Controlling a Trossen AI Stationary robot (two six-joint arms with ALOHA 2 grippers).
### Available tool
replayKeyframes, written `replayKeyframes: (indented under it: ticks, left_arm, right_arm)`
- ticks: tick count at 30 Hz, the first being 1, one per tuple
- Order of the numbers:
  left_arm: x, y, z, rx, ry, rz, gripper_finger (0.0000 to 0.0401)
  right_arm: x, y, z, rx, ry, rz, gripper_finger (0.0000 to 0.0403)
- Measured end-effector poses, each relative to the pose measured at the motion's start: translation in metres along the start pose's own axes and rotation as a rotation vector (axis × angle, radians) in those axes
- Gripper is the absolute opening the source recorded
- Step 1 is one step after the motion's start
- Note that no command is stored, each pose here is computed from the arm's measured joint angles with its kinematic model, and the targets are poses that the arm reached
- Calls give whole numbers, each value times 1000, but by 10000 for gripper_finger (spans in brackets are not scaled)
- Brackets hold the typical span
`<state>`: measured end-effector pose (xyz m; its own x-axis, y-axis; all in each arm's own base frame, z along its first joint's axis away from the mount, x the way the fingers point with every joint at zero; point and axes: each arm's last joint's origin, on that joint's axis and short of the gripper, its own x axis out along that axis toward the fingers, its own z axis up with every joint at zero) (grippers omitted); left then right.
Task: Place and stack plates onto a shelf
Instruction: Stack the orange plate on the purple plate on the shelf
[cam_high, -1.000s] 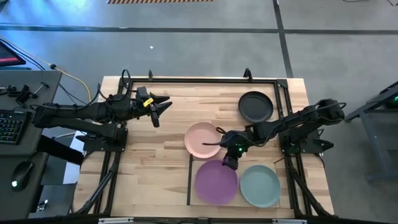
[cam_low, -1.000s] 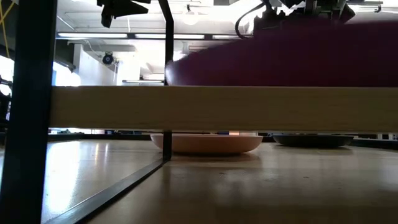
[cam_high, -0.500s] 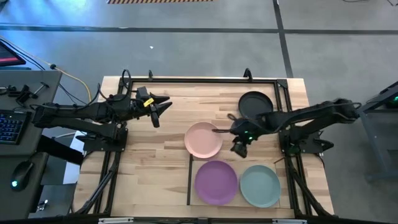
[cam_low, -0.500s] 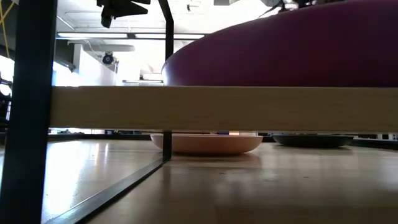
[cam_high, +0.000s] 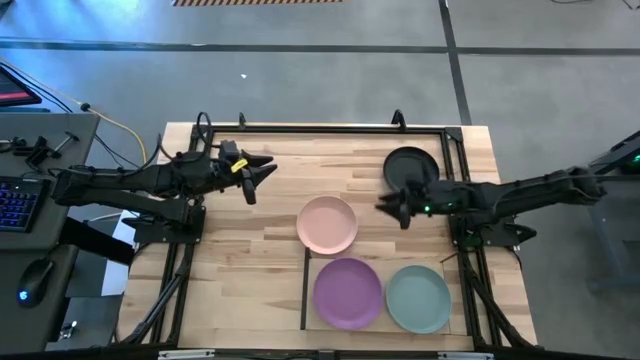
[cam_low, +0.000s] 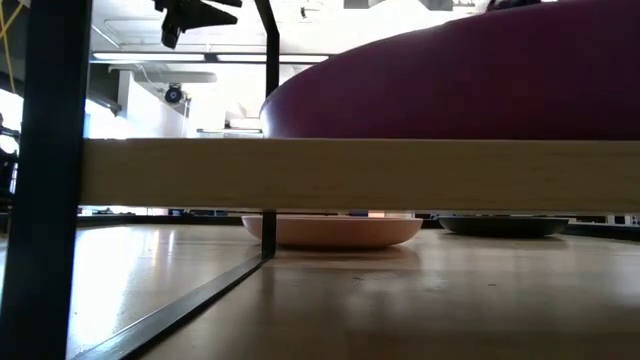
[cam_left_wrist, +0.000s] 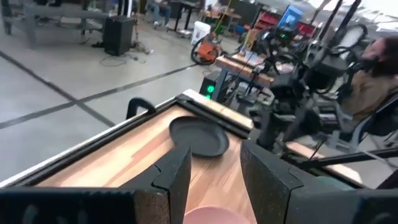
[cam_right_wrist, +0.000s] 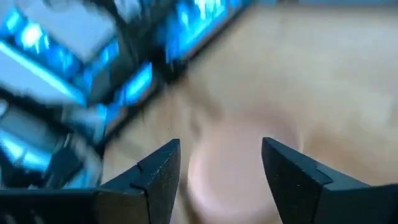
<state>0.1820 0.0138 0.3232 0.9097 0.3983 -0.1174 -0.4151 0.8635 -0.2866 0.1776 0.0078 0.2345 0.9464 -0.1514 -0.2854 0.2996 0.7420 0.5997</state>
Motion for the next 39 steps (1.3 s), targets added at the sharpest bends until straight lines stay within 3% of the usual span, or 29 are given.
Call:
replayKeyframes:
  ticks: [4, 9, 15, 22, 30, 39]
  left_arm:
    - [0, -3, 4, 11, -29, -55, 129]
    - [0, -7, 10, -12, -77, -151, 129]
    - [2, -7, 5, -3, -123, -190, 129]
    - [4, 3, -26, -160, -267, -253, 129]
    - [5, 6, -33, -64, -232, -200, 129]
    - [6, 6, -35, -53, -213, -190, 129]
  right_arm:
    - [-1, 8, 18, -131, -216, 30, 204]
    - [-3, 10, 31, -134, -327, 69, 204]
    - [-3, 10, 31, -140, -312, 90, 204]
    - [-3, 10, 31, -139, -311, 91, 204]
    - [-2, 10, 30, -87, -304, 92, 204]
    - [9, 6, 24, -42, -259, 63, 204]
